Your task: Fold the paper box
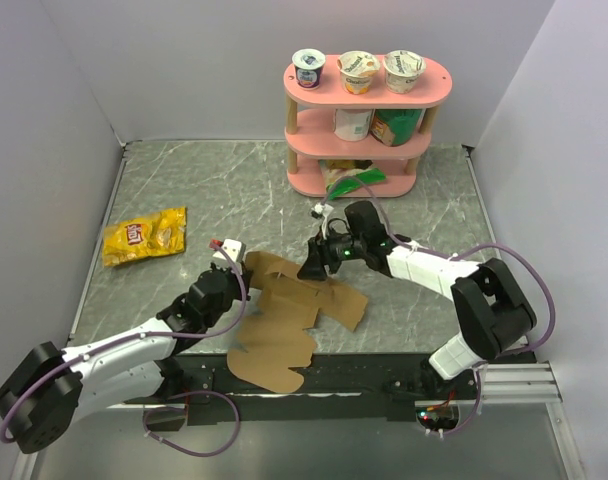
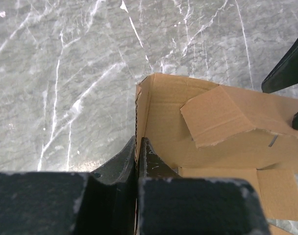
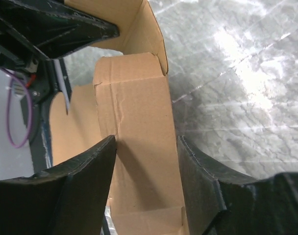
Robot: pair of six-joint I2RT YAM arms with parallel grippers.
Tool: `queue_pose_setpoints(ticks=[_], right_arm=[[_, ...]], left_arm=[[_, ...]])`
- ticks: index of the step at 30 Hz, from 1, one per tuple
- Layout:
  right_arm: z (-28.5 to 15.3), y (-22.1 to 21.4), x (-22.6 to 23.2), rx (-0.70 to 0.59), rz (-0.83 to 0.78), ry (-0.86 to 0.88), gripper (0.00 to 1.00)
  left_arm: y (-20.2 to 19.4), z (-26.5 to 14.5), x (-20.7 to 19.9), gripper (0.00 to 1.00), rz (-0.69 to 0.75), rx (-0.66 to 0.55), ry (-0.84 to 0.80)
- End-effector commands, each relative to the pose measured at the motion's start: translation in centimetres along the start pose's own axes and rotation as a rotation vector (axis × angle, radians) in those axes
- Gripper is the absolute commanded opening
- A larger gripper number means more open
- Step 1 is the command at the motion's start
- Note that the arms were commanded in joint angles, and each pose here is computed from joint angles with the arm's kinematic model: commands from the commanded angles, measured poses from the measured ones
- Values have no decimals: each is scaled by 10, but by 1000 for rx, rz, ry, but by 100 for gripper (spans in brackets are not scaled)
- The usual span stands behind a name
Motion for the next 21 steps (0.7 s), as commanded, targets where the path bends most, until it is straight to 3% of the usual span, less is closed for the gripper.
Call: queue_pose_setpoints(ticks=[1, 4, 11, 17, 21], right_arm=[[2, -6, 1, 58, -53, -29, 61], [11, -17, 3, 98, -44, -5, 63], [16, -21, 9, 119, -49, 0, 89], [12, -8, 13, 102, -75, -15, 93], [12, -3, 13, 108, -97, -23, 90]], left_arm=[[32, 4, -23, 6, -91, -114, -74], [34, 2, -27, 7, -94, -136, -108], [31, 4, -30, 6, -62, -104, -120], [29, 3, -30, 6, -56, -93, -123], [29, 2, -33, 7, -52, -99, -144]])
Point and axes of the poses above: each gripper's point midway between its finger pads, its own z axis out along the fingers, its own x axis along the line the jaws close on, y = z × x, the point moved 1 cm from there along -z, back along the fingers, and after that the axes turned 11 degrees about -z, right-handed, at the moved point
